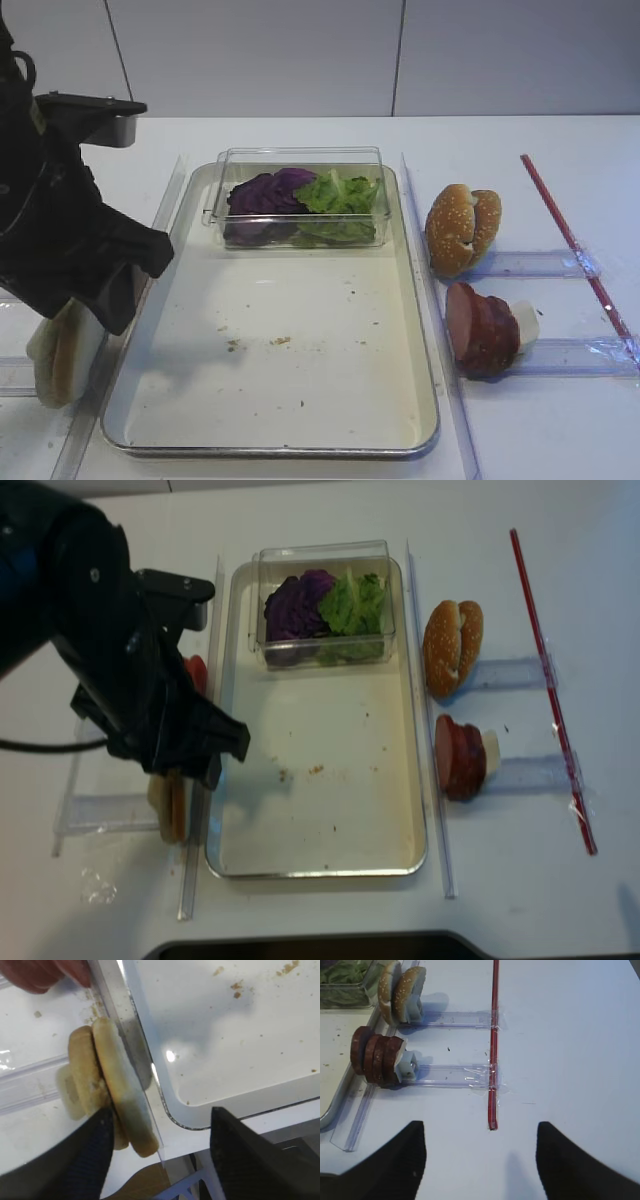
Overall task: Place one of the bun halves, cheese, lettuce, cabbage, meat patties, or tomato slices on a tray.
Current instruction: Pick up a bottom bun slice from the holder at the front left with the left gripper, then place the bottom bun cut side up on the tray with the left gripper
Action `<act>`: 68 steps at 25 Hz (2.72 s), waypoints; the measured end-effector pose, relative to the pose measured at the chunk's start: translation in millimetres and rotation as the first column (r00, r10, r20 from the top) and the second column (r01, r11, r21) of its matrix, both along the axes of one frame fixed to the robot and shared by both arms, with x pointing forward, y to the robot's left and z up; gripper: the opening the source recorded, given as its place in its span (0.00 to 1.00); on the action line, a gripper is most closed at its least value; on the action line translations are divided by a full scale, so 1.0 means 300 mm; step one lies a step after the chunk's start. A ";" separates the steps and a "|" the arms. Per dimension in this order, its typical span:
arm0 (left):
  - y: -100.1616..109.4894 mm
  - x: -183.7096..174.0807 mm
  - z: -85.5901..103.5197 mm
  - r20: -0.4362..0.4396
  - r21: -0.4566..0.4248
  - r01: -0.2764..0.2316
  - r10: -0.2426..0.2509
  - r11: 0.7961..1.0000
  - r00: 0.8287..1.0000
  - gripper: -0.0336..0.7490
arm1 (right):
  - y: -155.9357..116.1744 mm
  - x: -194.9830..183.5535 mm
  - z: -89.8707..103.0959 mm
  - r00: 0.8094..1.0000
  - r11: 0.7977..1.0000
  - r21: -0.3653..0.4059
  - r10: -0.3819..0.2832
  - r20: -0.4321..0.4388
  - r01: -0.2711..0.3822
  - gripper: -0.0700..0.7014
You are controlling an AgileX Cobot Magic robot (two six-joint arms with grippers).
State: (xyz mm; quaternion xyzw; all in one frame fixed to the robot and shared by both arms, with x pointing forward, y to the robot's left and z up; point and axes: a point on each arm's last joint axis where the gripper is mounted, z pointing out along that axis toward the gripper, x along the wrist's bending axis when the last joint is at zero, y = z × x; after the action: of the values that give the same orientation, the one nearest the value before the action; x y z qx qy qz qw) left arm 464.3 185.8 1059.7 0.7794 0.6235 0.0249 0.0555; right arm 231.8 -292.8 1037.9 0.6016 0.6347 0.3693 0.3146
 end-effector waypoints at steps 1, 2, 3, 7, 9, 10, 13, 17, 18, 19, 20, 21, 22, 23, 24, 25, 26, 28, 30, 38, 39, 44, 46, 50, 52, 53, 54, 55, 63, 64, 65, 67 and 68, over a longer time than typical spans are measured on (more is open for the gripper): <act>0.000 0.002 -0.004 0.000 0.008 0.003 -0.003 1.000 1.000 0.59 | 0.000 0.000 0.000 1.000 1.000 0.000 0.000 0.000 0.000 0.75; -0.001 0.006 -0.008 -0.003 0.015 0.004 -0.004 1.000 1.000 0.59 | 0.000 0.000 0.000 1.000 1.000 0.000 0.000 0.000 0.000 0.75; -0.001 0.008 -0.012 -0.006 0.021 0.005 -0.005 1.000 1.000 0.59 | 0.000 0.000 0.000 1.000 1.000 0.000 0.000 0.000 0.000 0.75; -0.005 0.019 -0.030 -0.019 0.032 0.005 -0.005 0.999 1.000 0.59 | 0.000 0.000 0.000 1.000 1.000 0.000 0.000 0.000 0.000 0.75; -0.008 0.025 -0.039 -0.028 0.036 0.006 -0.005 0.999 1.000 0.59 | 0.000 0.000 0.000 1.000 1.000 0.000 0.000 0.000 0.000 0.75; -0.009 0.027 -0.041 -0.030 0.040 0.006 -0.005 0.999 1.000 0.59 | 0.000 0.000 0.000 1.000 1.000 0.000 0.000 0.000 0.000 0.75; -0.010 0.035 -0.047 -0.033 0.048 -0.009 0.010 0.999 0.999 0.57 | 0.000 0.000 0.000 1.000 1.000 0.000 0.000 0.000 0.000 0.75; -0.007 0.037 -0.048 -0.027 0.058 -0.014 0.016 0.998 1.000 0.50 | 0.000 0.000 0.000 1.000 1.000 0.002 -0.001 0.000 0.001 0.75; -0.006 0.038 -0.048 -0.026 0.060 -0.014 0.016 0.998 1.000 0.47 | 0.000 0.000 0.000 1.000 1.000 0.002 -0.001 0.000 0.001 0.75; -0.006 0.038 -0.048 -0.025 0.061 -0.016 0.017 0.998 1.000 0.44 | 0.000 0.000 0.000 1.000 1.000 0.002 -0.001 0.000 0.001 0.75; -0.005 0.038 -0.048 -0.023 0.065 -0.015 0.016 0.998 1.000 0.41 | 0.000 0.000 0.000 1.000 1.000 0.003 -0.002 0.000 0.002 0.75; -0.005 0.038 -0.048 -0.023 0.065 -0.015 0.016 0.998 1.000 0.38 | 0.000 0.000 0.000 1.000 1.000 0.003 -0.002 0.000 0.002 0.75; -0.005 0.039 -0.048 -0.022 0.066 -0.014 0.016 0.998 1.000 0.35 | 0.000 0.000 0.000 1.000 1.000 0.003 -0.002 0.000 0.002 0.75; -0.005 0.039 -0.048 -0.022 0.066 -0.016 0.018 0.998 1.000 0.32 | 0.000 0.000 0.000 1.000 1.000 0.003 -0.002 0.000 0.002 0.75; -0.005 0.039 -0.049 -0.024 0.066 -0.017 0.018 0.998 1.000 0.29 | 0.000 0.000 0.000 1.000 1.000 0.003 -0.002 0.000 0.002 0.75; -0.005 0.039 -0.049 -0.024 0.066 -0.017 0.019 0.998 1.000 0.27 | 0.000 0.000 0.000 1.000 1.000 0.003 -0.002 0.000 0.002 0.75; -0.005 0.039 -0.049 -0.024 0.066 -0.017 0.019 0.998 1.000 0.25 | 0.000 0.000 0.000 1.000 1.000 0.003 -0.002 0.000 0.002 0.75; -0.005 0.040 -0.050 -0.024 0.067 -0.019 0.021 0.998 0.999 0.24 | 0.000 0.000 0.000 1.000 1.000 0.003 -0.002 0.000 0.002 0.75; -0.005 0.040 -0.050 -0.024 0.067 -0.019 0.021 0.998 0.999 0.24 | 0.000 0.000 0.000 1.000 1.000 0.003 -0.002 0.000 0.002 0.75; -0.008 0.038 -0.048 -0.026 0.051 -0.053 0.054 0.997 0.998 0.23 | 0.000 0.000 0.000 1.000 1.000 0.003 -0.002 0.000 0.002 0.75; -0.007 0.034 -0.042 -0.021 0.047 -0.058 0.059 0.997 0.998 0.23 | 0.000 0.000 0.000 1.000 1.000 0.003 -0.002 0.000 0.002 0.75; 0.006 0.006 0.009 0.026 0.012 -0.069 0.069 0.998 0.997 0.23 | 0.000 0.000 0.000 1.000 1.000 0.003 -0.002 0.000 0.002 0.75; 0.010 -0.008 0.029 0.041 -0.009 -0.071 0.072 0.997 0.997 0.23 | 0.000 0.000 0.000 1.000 1.000 0.003 -0.002 0.000 0.002 0.75; 0.014 -0.029 0.058 0.057 -0.048 -0.083 0.086 0.995 0.995 0.23 | 0.000 0.000 0.000 1.000 1.000 0.003 -0.002 0.000 0.002 0.75; 0.014 -0.038 0.068 0.059 -0.067 -0.086 0.090 0.994 0.994 0.23 | 0.000 0.000 0.000 1.000 1.000 0.003 -0.002 0.000 0.002 0.75; 0.011 -0.043 0.072 0.055 -0.082 -0.089 0.094 0.993 0.994 0.23 | 0.000 0.000 0.000 1.000 1.000 0.003 -0.002 0.000 0.002 0.75; 0.010 -0.048 0.077 0.055 -0.095 -0.090 0.096 0.991 0.994 0.23 | 0.000 0.000 0.000 1.000 1.000 0.003 -0.002 0.000 0.002 0.75; 0.008 -0.051 0.079 0.048 -0.106 -0.094 0.100 0.990 0.994 0.23 | 0.000 0.000 0.000 1.000 1.000 0.003 -0.002 0.000 0.002 0.75; -0.022 -0.075 0.093 -0.007 -0.217 -0.094 0.094 0.972 0.996 0.23 | 0.000 0.000 0.000 1.000 1.000 0.003 -0.002 -0.002 0.002 0.75; -0.023 -0.076 0.093 -0.009 -0.220 -0.092 0.092 0.971 0.996 0.23 | 0.000 0.000 0.000 1.000 1.000 0.003 -0.002 -0.002 0.002 0.75; -0.024 -0.076 0.093 -0.011 -0.224 -0.091 0.090 0.970 0.996 0.23 | 0.000 0.000 0.000 1.000 1.000 0.003 -0.002 -0.002 0.002 0.75; -0.032 -0.074 0.087 -0.025 -0.234 -0.085 0.081 0.968 0.996 0.23 | 0.000 0.000 0.000 1.000 1.000 0.003 -0.002 -0.002 0.002 0.75; -0.037 -0.073 0.085 -0.033 -0.244 -0.075 0.069 0.967 0.997 0.23 | 0.000 0.000 0.000 1.000 1.000 0.003 -0.002 -0.002 0.002 0.75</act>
State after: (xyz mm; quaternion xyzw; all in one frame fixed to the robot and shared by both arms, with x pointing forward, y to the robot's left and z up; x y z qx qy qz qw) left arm 442.4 174.7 1085.1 0.7436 0.6504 -0.0599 0.1427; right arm 231.7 -292.8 1037.8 0.6030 0.6339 0.3693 0.3133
